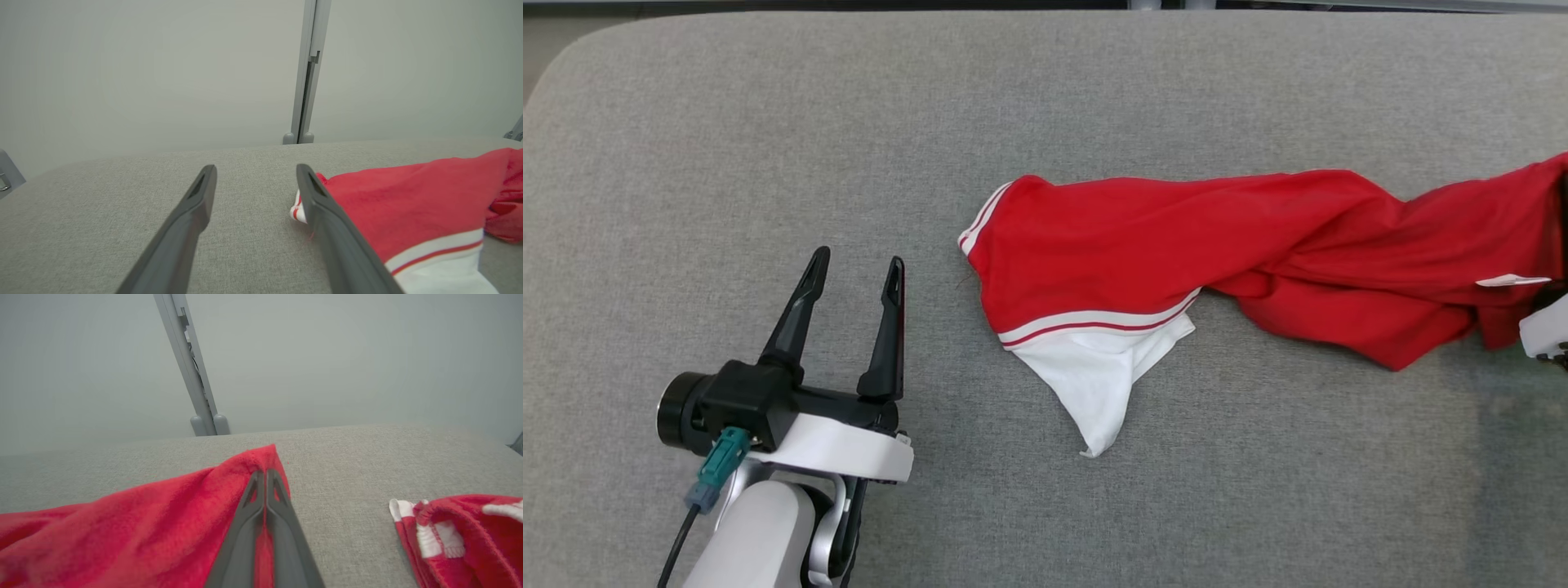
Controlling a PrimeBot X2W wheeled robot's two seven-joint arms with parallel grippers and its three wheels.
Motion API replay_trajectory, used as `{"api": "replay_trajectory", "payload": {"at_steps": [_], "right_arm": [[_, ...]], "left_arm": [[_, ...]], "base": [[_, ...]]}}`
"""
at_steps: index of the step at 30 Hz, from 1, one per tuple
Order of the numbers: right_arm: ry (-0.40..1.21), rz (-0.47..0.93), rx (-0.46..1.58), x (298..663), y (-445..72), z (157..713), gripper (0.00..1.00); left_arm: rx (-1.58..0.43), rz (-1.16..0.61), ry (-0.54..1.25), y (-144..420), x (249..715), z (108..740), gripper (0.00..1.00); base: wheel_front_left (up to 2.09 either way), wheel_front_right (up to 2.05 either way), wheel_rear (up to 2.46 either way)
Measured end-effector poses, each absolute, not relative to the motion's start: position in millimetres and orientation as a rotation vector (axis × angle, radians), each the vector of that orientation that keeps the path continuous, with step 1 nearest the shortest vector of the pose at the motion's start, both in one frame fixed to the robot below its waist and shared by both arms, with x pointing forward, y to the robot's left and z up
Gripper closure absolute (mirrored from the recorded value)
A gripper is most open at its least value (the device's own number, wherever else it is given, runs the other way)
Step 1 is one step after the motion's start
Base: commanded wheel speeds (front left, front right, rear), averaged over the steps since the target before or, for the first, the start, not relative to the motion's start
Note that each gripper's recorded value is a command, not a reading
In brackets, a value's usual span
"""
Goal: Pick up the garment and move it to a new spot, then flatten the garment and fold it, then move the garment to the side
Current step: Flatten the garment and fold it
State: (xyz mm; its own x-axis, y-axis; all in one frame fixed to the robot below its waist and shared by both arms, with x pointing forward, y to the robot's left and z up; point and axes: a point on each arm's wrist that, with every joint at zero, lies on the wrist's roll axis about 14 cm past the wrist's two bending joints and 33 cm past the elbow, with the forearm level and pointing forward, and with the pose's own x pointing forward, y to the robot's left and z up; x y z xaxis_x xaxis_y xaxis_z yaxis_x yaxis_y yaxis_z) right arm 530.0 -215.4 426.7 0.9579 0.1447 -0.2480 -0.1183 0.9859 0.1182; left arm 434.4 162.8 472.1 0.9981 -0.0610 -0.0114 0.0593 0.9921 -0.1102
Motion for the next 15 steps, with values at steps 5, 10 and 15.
{"api": "replay_trajectory", "payload": {"at_steps": [5, 10, 15], "right_arm": [[0.16, 0.14, 0.086, 536.8, -211.8, 443.5, 0.0], [0.026, 0.176, 0.04, 528.1, -200.4, 480.0, 0.0], [-0.036, 0.215, 0.027, 503.2, -184.3, 499.7, 0.0]], "left_arm": [[-0.112, -0.05, 0.014, 165.2, 434.7, 472.0, 0.0], [-0.114, -0.05, 0.007, 163.6, 429.9, 475.9, 0.0], [-0.114, -0.059, -0.01, 161.2, 423.5, 483.5, 0.0]], "base": [[0.0, 0.0, 0.0], [0.0, 0.0, 0.0], [0.0, 0.0, 0.0]]}}
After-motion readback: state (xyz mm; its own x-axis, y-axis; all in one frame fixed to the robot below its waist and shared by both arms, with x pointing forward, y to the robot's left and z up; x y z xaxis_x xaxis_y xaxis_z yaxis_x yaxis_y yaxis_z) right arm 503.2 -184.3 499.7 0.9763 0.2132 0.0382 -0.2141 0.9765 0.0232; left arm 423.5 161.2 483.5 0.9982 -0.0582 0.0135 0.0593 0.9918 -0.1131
